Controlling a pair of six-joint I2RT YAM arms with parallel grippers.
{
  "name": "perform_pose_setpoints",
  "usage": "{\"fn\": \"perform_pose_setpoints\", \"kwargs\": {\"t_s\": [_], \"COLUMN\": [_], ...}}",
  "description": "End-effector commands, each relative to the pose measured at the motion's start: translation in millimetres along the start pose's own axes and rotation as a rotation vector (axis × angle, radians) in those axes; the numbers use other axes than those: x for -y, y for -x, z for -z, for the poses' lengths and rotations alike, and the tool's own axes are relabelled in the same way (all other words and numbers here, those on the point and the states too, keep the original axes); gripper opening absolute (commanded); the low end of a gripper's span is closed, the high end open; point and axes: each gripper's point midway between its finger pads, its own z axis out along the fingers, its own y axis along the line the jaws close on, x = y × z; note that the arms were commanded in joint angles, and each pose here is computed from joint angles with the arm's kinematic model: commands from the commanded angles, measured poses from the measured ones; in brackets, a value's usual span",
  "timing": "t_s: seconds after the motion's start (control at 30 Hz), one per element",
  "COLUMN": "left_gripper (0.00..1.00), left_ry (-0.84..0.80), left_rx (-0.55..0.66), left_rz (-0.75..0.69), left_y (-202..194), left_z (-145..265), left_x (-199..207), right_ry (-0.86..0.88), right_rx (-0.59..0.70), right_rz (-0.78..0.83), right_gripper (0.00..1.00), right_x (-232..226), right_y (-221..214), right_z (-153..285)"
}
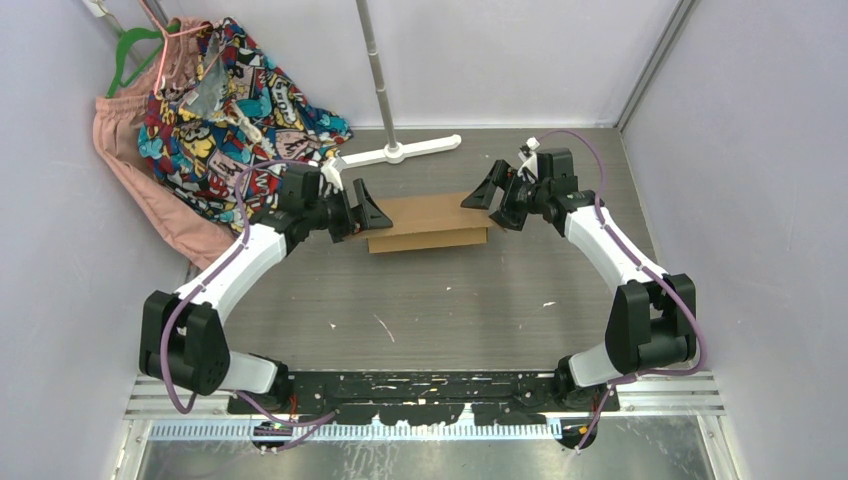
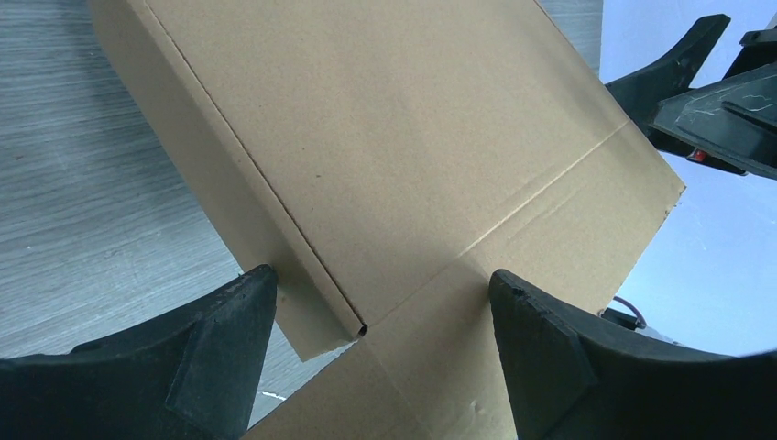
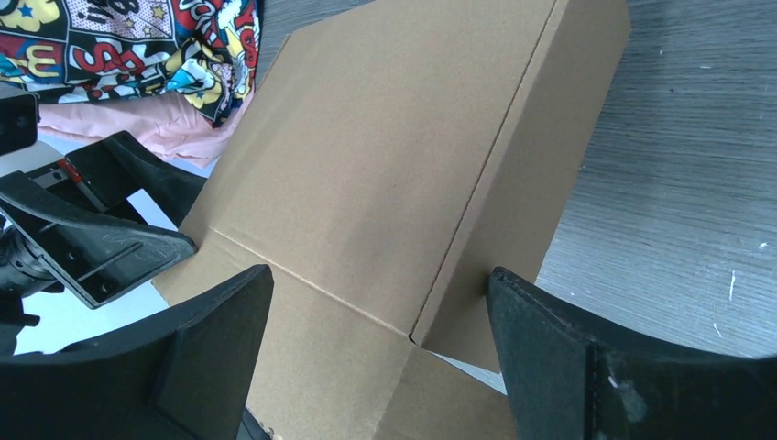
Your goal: Fold the paper box
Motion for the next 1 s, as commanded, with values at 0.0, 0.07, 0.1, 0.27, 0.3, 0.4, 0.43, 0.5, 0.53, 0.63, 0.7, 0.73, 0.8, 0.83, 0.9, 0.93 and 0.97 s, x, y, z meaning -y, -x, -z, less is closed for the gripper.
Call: {"fn": "perform_pose_setpoints", "kwargs": {"t_s": [0.0, 0.07, 0.1, 0.27, 0.3, 0.4, 0.43, 0.5, 0.53, 0.63, 0.7, 0.73, 0.8, 0.83, 0.9, 0.93, 0.97], "left_gripper": [0.85, 0.85, 0.85, 0.88, 0.88, 0.88, 0.88, 0.88, 0.88, 0.88, 0.88, 0.88, 0.88, 0.88, 0.88, 0.88, 0.88], "left_ry": [-0.19, -0.19, -0.193, -0.202, -0.205, -0.215, -0.219, -0.227, -0.23, -0.225, -0.228, -0.231, -0.235, -0.237, -0.242, -0.245, -0.248], "left_rx": [-0.021, -0.024, -0.023, -0.026, -0.027, -0.034, -0.037, -0.042, -0.045, -0.064, -0.079, -0.086, -0.102, -0.107, -0.119, -0.124, -0.129], "left_rz": [-0.041, -0.034, -0.032, -0.02, -0.017, -0.002, 0.006, 0.022, 0.027, 0.041, 0.052, 0.059, 0.068, 0.07, 0.079, 0.083, 0.087], "left_y": [8, 8, 8, 8, 7, 8, 8, 8, 8, 6, 6, 6, 5, 5, 5, 5, 5], "left_z": [8, 7, 6, 5, 5, 7, 8, 11, 12, 14, 16, 17, 18, 20, 21, 22, 23], "left_x": [50, 48, 48, 48, 48, 49, 49, 50, 51, 52, 54, 56, 58, 60, 62, 63, 65], "right_ry": [0.168, 0.167, 0.168, 0.173, 0.175, 0.18, 0.182, 0.183, 0.183, 0.182, 0.182, 0.179, 0.182, 0.182, 0.183, 0.182, 0.184], "right_rx": [-0.022, -0.024, -0.025, -0.024, -0.025, -0.035, -0.042, -0.048, -0.05, -0.065, -0.073, -0.077, -0.088, -0.092, -0.101, -0.104, -0.108], "right_rz": [0.029, 0.027, 0.026, 0.022, 0.021, 0.003, -0.004, -0.013, -0.015, -0.028, -0.037, -0.044, -0.057, -0.061, -0.067, -0.071, -0.075], "right_gripper": [0.92, 0.93, 0.93, 0.94, 0.94, 0.95, 0.95, 0.95, 0.95, 0.95, 0.95, 0.95, 0.95, 0.95, 0.95, 0.95, 0.95], "right_x": [-54, -54, -53, -55, -56, -56, -57, -57, -58, -59, -60, -60, -61, -62, -64, -65, -66], "right_y": [1, 0, 0, 0, 0, -2, -3, -5, -6, -9, -11, -12, -15, -16, -18, -19, -19], "right_z": [17, 16, 16, 17, 17, 17, 18, 19, 20, 23, 25, 26, 28, 29, 32, 33, 34]}}
